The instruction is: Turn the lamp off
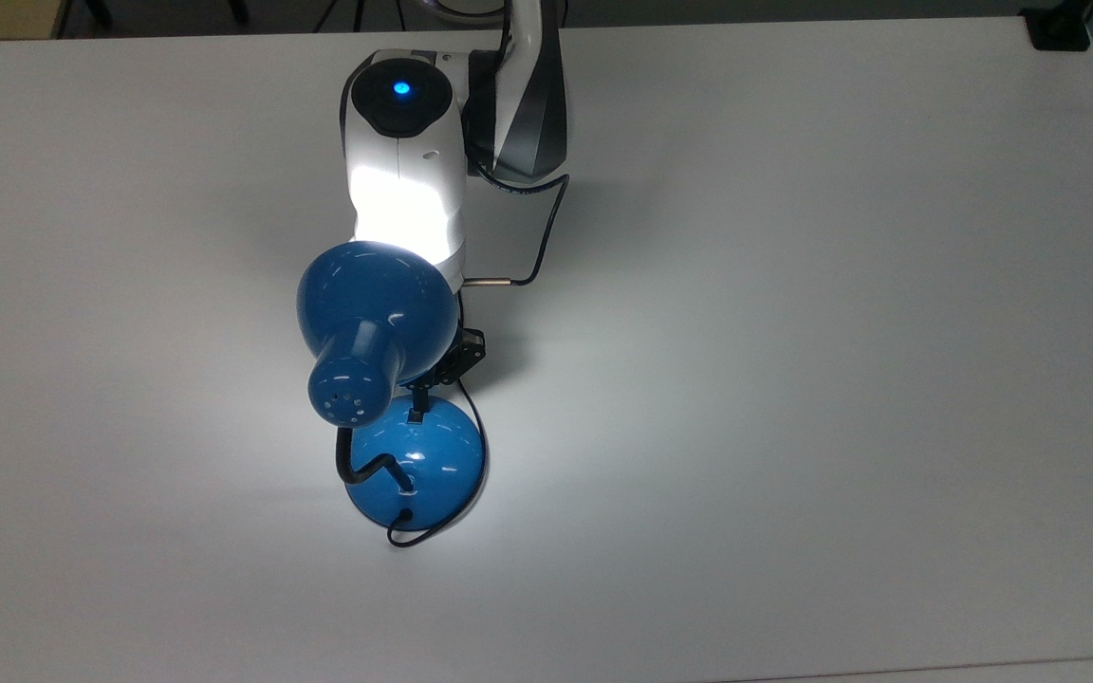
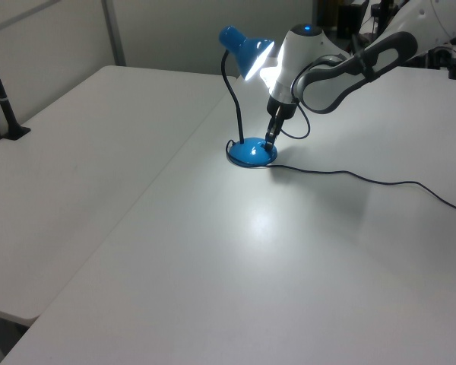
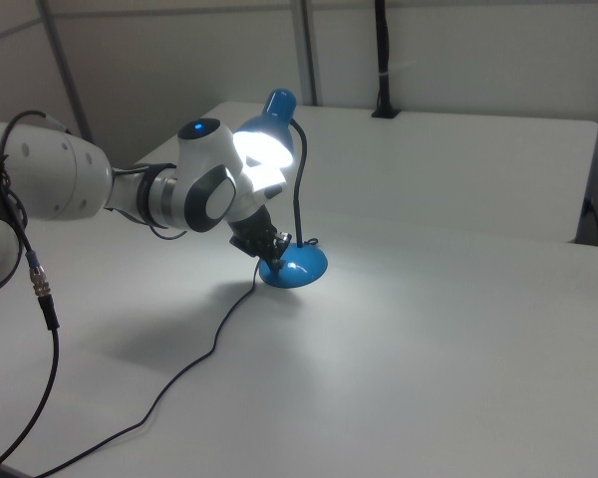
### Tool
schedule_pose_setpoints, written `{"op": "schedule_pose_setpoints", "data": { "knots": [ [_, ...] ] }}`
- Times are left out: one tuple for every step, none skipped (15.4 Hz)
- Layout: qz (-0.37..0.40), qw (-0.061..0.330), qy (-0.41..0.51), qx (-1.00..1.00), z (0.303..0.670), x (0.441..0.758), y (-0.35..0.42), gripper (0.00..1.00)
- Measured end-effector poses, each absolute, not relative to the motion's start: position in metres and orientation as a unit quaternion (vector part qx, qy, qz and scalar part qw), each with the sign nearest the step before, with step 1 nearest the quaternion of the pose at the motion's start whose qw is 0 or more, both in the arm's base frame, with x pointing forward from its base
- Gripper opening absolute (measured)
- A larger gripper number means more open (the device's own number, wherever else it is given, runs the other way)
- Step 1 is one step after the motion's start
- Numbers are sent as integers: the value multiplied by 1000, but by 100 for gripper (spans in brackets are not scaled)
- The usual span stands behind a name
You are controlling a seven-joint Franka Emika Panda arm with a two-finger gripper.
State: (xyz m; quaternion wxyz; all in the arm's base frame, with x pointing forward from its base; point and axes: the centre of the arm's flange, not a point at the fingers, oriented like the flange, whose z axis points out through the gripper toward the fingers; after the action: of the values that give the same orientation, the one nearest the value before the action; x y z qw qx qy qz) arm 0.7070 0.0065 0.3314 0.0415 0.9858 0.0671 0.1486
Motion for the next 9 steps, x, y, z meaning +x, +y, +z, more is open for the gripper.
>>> {"op": "schedule_pose_setpoints", "data": {
  "knots": [
    [148, 42, 68, 986, 331, 707, 7, 1],
    [146, 42, 68, 986, 329, 707, 7, 1],
    [146, 43, 70, 986, 328, 707, 8, 1],
    [146, 44, 71, 986, 328, 707, 8, 1],
    [146, 44, 71, 986, 328, 707, 8, 1],
    [146, 44, 71, 986, 328, 707, 8, 1],
    [146, 44, 71, 986, 327, 707, 8, 1],
    [146, 44, 71, 986, 328, 707, 8, 1],
    [145, 44, 72, 986, 328, 706, 9, 1]
  ]
}}
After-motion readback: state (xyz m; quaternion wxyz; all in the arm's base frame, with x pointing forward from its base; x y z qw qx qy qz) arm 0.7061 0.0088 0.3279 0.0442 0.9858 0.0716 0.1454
